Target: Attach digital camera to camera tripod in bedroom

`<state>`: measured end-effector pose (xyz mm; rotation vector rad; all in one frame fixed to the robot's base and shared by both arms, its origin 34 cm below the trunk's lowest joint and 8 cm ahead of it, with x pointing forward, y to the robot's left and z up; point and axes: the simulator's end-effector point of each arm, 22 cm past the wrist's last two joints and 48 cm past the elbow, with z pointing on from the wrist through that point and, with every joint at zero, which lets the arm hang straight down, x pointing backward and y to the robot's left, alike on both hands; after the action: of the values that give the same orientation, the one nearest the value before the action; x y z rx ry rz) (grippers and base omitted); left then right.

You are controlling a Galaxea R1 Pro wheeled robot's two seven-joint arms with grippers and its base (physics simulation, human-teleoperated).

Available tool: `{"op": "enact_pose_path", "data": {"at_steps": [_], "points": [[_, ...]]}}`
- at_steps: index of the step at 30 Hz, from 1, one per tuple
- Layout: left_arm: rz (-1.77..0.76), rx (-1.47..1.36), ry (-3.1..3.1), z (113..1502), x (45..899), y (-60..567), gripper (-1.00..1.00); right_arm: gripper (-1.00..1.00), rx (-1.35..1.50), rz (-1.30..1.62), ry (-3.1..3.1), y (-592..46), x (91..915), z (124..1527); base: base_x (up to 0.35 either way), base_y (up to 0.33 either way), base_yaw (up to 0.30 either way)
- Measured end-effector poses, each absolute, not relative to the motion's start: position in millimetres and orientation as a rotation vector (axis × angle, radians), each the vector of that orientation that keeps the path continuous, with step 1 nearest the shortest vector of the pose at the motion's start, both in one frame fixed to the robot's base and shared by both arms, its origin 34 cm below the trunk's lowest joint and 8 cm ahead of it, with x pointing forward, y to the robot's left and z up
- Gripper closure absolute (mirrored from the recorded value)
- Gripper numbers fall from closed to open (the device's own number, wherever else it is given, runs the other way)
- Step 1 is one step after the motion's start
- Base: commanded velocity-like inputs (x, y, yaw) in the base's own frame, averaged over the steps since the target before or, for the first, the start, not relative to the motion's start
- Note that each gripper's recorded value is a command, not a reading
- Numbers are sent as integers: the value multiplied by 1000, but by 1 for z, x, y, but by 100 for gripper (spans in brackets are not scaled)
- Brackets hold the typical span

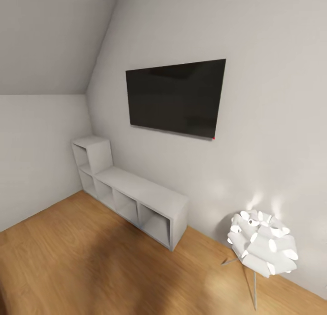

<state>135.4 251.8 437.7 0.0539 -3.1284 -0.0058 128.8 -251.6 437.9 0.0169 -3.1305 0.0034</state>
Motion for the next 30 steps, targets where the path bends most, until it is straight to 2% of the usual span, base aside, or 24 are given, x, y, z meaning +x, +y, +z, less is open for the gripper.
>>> {"op": "enact_pose_path", "data": {"at_steps": [22,30], "points": [[-4,55,-3127,438,135,251,-100,-100,23,6,-3129,-253,128,438,311,0,-1],[-6,55,-3127,438,135,251,-100,-100,22,6,-3127,-253,128,438,74,0,0]]}}
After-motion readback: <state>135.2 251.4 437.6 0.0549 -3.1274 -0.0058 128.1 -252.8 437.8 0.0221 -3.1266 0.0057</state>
